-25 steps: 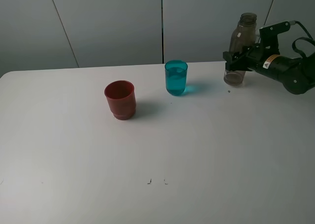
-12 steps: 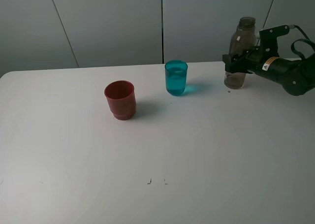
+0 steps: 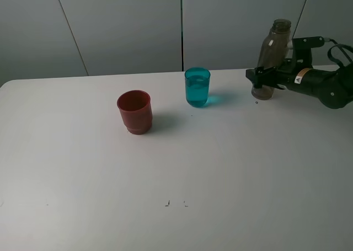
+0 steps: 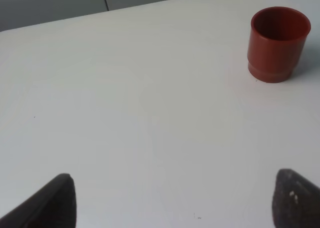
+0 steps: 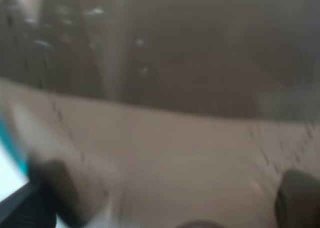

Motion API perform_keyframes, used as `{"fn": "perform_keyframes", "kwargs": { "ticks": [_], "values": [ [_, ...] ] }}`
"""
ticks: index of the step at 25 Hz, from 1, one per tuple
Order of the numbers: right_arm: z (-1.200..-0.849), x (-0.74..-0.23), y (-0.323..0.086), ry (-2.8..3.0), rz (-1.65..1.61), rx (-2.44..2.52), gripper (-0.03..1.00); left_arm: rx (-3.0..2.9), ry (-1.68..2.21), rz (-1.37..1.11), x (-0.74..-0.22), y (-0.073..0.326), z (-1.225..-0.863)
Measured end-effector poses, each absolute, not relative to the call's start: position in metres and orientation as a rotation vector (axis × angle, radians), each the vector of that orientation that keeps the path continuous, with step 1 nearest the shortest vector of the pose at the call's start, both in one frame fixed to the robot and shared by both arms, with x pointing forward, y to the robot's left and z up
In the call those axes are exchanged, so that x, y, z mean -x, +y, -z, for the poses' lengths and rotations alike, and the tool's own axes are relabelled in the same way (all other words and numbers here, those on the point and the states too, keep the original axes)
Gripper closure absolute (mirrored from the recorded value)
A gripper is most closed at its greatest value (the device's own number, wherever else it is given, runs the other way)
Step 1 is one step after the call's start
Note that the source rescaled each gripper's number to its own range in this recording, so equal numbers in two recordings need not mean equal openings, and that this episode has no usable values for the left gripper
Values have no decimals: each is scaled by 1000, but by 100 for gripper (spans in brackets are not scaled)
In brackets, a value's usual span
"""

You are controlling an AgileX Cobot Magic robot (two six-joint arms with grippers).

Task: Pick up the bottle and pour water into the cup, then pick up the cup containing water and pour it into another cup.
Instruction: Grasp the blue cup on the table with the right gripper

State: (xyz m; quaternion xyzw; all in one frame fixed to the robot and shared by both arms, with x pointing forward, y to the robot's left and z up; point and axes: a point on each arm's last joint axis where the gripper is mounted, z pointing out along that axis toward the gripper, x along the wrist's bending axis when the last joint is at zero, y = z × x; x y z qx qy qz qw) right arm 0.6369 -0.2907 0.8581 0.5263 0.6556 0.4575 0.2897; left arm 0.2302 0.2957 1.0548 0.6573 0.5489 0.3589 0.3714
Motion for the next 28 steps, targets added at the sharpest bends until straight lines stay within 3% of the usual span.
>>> {"fn": "perform_keyframes", "kwargs": {
  "ticks": [16, 28],
  "values": [
    [-886, -551, -285, 1911, -1110, -1420, -3, -1685, 1407, -920, -230, 296, -1055],
    [-870, -522, -228, 2272, -1193, -1015, -3, -1685, 1407, -920, -230, 296, -1055]
  ]
}}
